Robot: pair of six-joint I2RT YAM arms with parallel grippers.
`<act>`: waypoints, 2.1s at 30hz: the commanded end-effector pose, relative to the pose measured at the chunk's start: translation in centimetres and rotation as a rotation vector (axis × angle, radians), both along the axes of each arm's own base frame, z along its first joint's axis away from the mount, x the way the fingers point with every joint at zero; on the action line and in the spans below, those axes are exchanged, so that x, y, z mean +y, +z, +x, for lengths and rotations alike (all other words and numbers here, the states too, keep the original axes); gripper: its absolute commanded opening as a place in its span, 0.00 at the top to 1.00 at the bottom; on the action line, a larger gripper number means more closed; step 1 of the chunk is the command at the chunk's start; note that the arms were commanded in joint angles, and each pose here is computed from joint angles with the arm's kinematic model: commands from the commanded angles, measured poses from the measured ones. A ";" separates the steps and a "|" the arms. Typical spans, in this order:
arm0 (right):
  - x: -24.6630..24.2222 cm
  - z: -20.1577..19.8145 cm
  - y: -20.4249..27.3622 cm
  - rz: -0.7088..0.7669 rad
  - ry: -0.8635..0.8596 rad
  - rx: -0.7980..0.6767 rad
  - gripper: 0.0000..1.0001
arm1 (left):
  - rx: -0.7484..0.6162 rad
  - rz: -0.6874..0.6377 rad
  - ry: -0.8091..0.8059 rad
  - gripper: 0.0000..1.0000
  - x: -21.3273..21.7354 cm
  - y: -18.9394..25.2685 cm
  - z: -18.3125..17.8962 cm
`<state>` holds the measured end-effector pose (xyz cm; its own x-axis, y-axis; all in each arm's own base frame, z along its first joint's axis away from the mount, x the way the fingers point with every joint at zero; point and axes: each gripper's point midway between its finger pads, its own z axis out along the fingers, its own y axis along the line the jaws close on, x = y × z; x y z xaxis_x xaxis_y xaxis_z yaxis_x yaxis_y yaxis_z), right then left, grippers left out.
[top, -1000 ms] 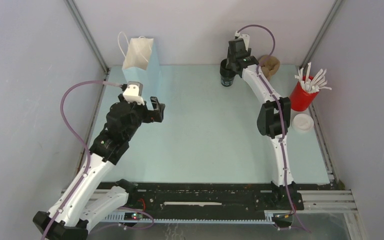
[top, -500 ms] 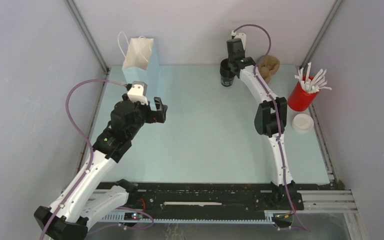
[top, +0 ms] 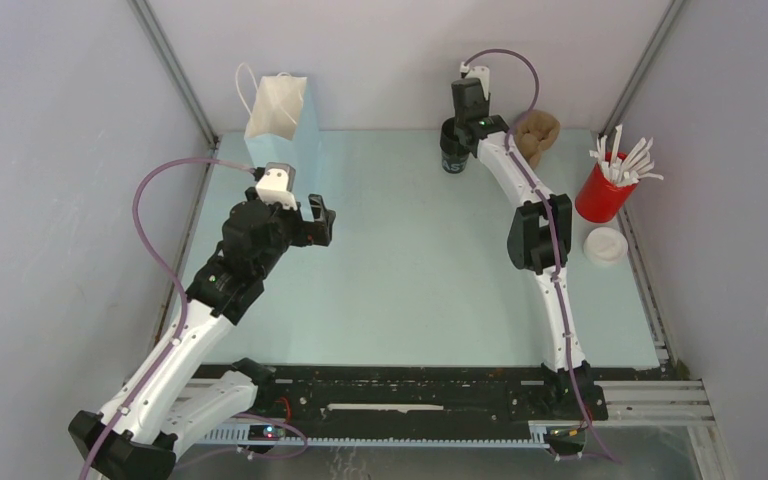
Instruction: Pack the takeout coffee
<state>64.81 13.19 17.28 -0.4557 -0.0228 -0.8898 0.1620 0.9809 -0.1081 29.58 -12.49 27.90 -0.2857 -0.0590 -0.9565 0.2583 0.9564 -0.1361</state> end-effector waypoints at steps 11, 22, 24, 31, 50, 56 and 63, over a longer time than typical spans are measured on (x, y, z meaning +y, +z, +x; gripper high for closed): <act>-0.5 0.9 0.9 0.006 -0.019 -0.041 0.65 | -0.046 -0.005 -0.017 0.00 -0.4 1.6 0.3; -0.4 0.9 2.0 -0.009 -0.020 -0.065 0.77 | -0.047 -0.007 -0.025 0.00 -0.5 1.6 0.3; -0.5 0.9 2.2 -0.011 -0.023 -0.067 0.78 | -0.046 -0.008 -0.026 0.00 -0.6 1.5 0.3; -0.6 0.8 2.5 -0.014 -0.021 -0.067 0.75 | -0.042 -0.008 -0.031 0.00 -0.7 1.4 0.3; -0.8 0.7 3.1 -0.040 -0.019 -0.072 0.72 | -0.040 -0.009 -0.036 0.00 -0.8 1.3 0.4; -0.8 0.6 3.1 -0.053 -0.020 -0.070 0.74 | -0.038 -0.008 -0.037 0.00 -0.8 1.2 0.4; -0.8 0.6 3.5 -0.065 -0.019 -0.075 0.78 | -0.037 -0.010 -0.039 0.00 -0.9 1.2 0.4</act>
